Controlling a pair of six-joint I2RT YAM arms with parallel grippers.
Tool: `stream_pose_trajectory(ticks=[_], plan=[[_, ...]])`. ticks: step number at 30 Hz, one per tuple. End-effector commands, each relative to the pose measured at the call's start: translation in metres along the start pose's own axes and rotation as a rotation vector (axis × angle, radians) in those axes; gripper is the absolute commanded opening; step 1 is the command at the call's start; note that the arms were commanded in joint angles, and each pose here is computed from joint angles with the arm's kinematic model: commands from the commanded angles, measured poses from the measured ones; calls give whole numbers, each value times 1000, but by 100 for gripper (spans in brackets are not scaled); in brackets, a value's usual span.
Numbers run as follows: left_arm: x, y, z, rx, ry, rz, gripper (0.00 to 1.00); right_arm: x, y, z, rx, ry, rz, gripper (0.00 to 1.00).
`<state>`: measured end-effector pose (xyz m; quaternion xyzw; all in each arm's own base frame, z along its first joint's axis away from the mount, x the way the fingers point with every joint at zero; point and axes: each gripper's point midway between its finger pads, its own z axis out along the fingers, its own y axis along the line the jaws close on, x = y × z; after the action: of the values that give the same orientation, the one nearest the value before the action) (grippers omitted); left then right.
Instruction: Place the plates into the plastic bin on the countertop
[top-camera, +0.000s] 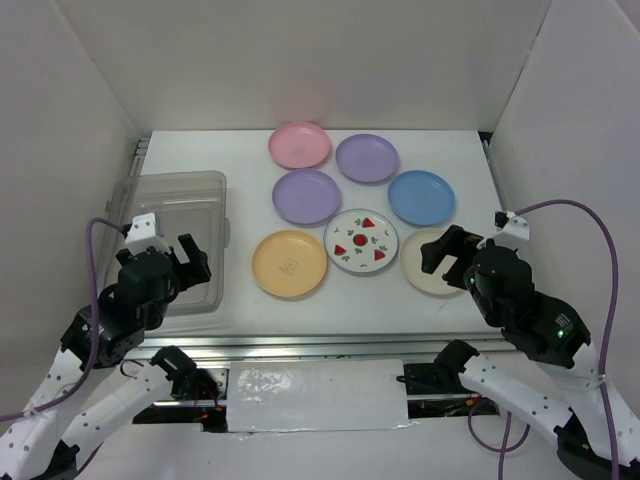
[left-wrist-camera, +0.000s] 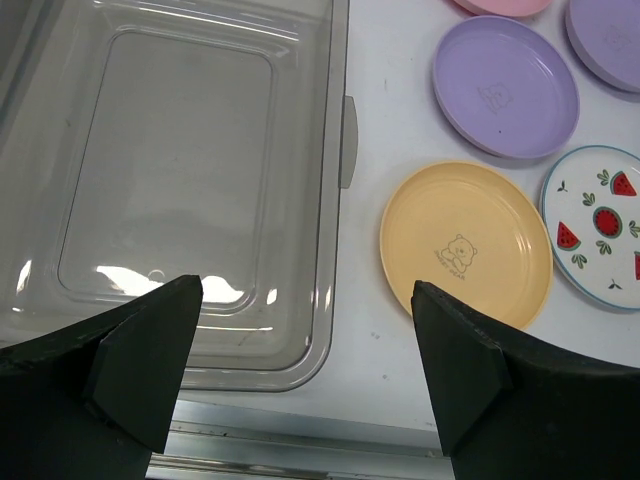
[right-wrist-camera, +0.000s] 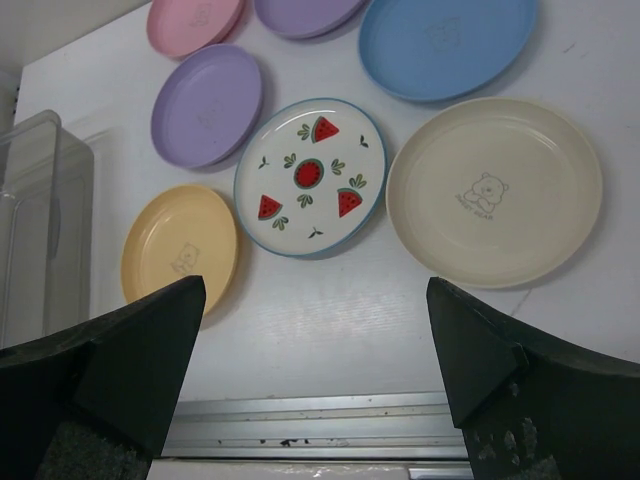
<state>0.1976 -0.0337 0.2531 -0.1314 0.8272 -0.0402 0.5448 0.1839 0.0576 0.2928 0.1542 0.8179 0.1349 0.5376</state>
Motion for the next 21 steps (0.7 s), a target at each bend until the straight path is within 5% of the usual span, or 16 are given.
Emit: stream_pose_trajectory(ticks=[1,13,21], plan=[[-10,-8,4,21,-19,7,99,-3,-5,-2,11,-21,23,100],[-11,-6,5,7,-23,-2,99,16,-2,15,22,16,76,100],[-10,-5,5,0,-22,0,99,82,31,73,-79,135,355,100]])
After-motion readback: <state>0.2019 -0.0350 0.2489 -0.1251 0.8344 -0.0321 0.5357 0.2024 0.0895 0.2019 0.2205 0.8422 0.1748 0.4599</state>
